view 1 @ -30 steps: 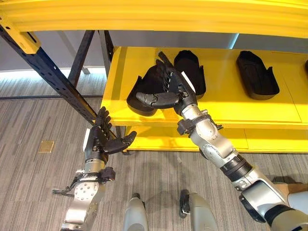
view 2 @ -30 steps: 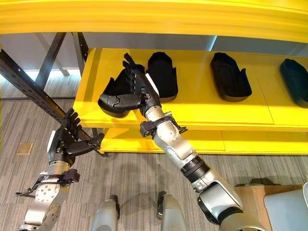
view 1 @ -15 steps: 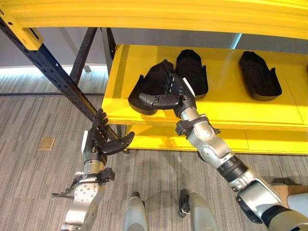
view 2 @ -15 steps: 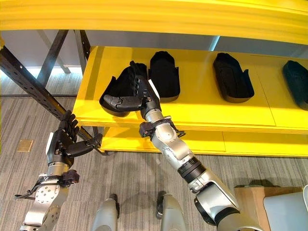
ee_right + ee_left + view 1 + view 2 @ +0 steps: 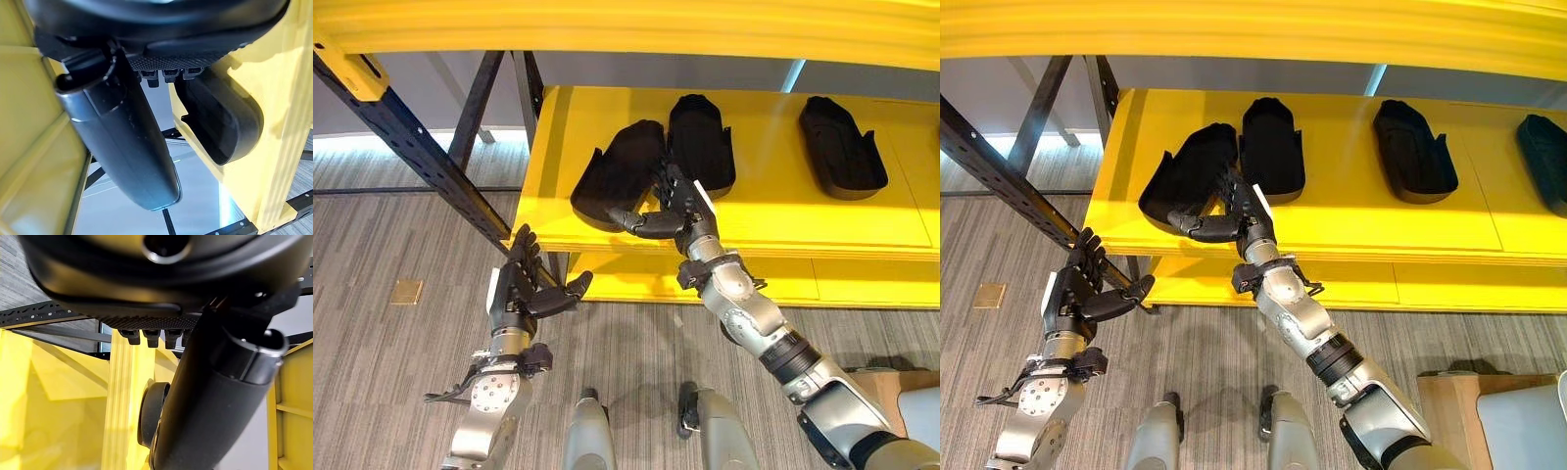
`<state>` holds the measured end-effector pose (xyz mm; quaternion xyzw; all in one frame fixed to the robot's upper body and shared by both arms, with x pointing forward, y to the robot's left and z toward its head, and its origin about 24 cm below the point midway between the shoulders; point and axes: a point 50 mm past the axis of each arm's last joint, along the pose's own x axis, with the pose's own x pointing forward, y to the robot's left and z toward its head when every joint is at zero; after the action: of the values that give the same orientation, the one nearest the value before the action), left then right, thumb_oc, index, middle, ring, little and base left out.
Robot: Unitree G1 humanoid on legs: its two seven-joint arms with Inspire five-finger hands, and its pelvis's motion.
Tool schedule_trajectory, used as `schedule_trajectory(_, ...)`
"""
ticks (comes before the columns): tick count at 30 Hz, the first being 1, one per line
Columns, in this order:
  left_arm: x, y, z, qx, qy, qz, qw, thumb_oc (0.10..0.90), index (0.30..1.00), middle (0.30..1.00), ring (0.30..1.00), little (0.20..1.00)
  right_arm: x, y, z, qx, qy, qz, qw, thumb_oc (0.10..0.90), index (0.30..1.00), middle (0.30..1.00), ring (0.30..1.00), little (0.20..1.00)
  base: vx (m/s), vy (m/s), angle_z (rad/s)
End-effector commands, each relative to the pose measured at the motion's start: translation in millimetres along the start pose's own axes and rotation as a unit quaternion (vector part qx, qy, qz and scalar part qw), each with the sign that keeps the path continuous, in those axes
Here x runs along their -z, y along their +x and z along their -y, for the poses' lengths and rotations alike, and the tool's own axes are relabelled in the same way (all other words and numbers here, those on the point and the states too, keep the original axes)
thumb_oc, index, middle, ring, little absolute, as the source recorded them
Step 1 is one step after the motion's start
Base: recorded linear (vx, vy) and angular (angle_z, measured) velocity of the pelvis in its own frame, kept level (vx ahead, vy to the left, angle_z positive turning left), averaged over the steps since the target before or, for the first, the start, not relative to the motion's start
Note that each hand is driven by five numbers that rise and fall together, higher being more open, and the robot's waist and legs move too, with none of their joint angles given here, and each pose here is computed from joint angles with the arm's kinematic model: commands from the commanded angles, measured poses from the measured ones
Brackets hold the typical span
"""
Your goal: Move parts from the plastic box to the shelf.
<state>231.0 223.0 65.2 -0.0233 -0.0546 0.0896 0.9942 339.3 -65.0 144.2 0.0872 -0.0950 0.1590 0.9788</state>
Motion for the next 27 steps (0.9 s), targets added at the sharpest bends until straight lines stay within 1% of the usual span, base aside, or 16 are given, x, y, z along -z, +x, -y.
schedule_trajectory(1, -54.6, -0.2, 7.6, 0.035, -0.015, 0.132, 0.991, 0.900, 1.000, 1.000, 1.000, 1.000, -65.5, 2.7, -26.6, -0.045, 0.040, 0.163, 0.985, 0.900, 1.000, 1.000, 1.000, 1.000, 0.00, 0.000, 0.00)
schedule_trajectory(16, -52.6, -0.6, 11.4, 0.047, -0.016, 0.125, 0.991, 0.900, 1.000, 1.000, 1.000, 1.000, -60.5, 1.3, -20.3, -0.027, 0.050, 0.157, 0.986, 0.900, 1.000, 1.000, 1.000, 1.000, 0.00, -0.002, -0.01)
schedule_trajectory(27, -56.9, -1.6, 9.0, 0.053, -0.019, 0.132, 0.990, 0.900, 1.000, 1.000, 1.000, 1.000, -86.8, 20.1, -20.4, -0.007, 0.020, 0.191, 0.981, 0.900, 1.000, 1.000, 1.000, 1.000, 0.00, -0.004, 0.02)
